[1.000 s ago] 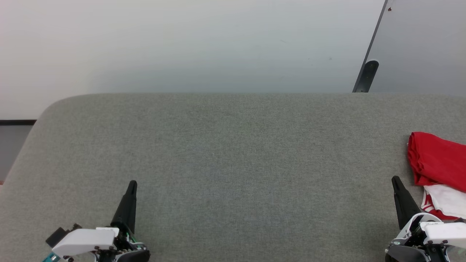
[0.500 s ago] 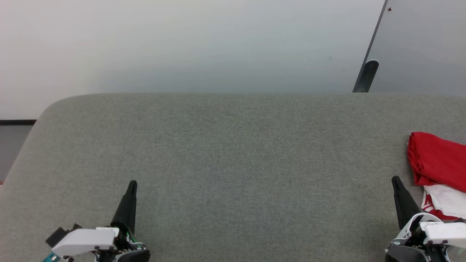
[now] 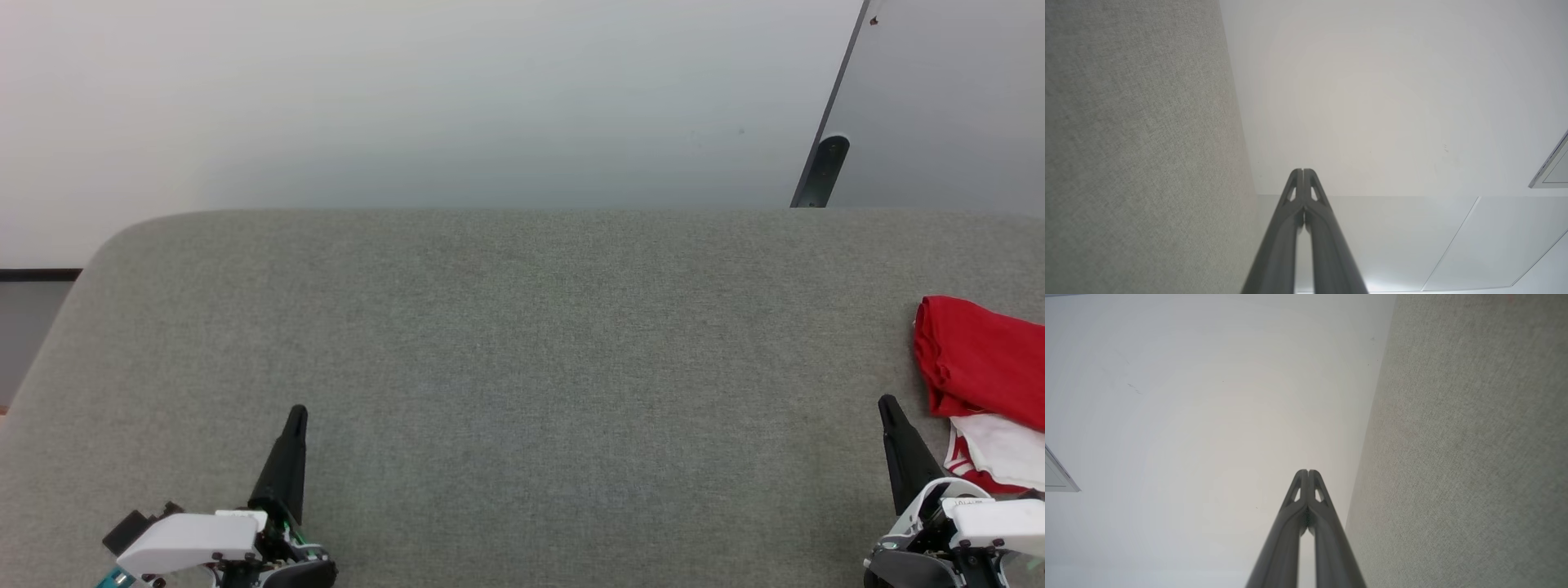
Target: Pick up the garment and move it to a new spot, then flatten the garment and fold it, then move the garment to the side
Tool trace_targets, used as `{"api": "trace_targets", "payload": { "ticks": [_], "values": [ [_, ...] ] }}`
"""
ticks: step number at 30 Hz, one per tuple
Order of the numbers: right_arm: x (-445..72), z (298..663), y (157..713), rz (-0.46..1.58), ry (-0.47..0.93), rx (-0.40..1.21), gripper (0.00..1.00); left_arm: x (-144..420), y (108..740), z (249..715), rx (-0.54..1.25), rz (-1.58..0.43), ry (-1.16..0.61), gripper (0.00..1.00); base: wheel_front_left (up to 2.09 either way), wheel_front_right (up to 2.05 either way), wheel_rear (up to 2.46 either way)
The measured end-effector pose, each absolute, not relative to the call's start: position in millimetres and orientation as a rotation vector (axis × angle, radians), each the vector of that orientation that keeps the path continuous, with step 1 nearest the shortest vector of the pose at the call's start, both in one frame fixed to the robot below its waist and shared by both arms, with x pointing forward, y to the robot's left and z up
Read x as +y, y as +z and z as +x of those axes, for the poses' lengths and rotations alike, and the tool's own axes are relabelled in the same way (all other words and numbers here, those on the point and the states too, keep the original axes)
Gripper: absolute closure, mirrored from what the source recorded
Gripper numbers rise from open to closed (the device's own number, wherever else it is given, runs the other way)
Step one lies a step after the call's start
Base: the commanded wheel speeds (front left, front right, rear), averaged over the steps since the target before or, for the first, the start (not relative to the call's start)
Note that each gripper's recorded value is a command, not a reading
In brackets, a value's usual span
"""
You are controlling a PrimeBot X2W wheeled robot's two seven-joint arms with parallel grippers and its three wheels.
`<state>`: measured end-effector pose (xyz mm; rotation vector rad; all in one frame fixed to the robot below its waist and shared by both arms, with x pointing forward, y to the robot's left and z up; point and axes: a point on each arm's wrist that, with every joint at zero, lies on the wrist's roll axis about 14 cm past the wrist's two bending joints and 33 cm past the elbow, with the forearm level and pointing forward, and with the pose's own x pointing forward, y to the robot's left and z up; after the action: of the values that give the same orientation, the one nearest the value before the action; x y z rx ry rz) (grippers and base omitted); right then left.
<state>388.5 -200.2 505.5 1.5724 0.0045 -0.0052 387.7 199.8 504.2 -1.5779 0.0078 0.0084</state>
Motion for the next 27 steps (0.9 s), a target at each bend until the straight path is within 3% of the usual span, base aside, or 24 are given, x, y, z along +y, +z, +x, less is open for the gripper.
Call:
{"api": "trace_targets", "payload": {
  "ticks": [27],
  "values": [
    [-200.1, 388.5, 505.5, 1.572, -0.005, 0.005, 1.00, 199.8, 504.2, 387.7, 0.008, -1.577, 0.008, 1.00, 0.00, 0.00, 0.00]
  ]
}}
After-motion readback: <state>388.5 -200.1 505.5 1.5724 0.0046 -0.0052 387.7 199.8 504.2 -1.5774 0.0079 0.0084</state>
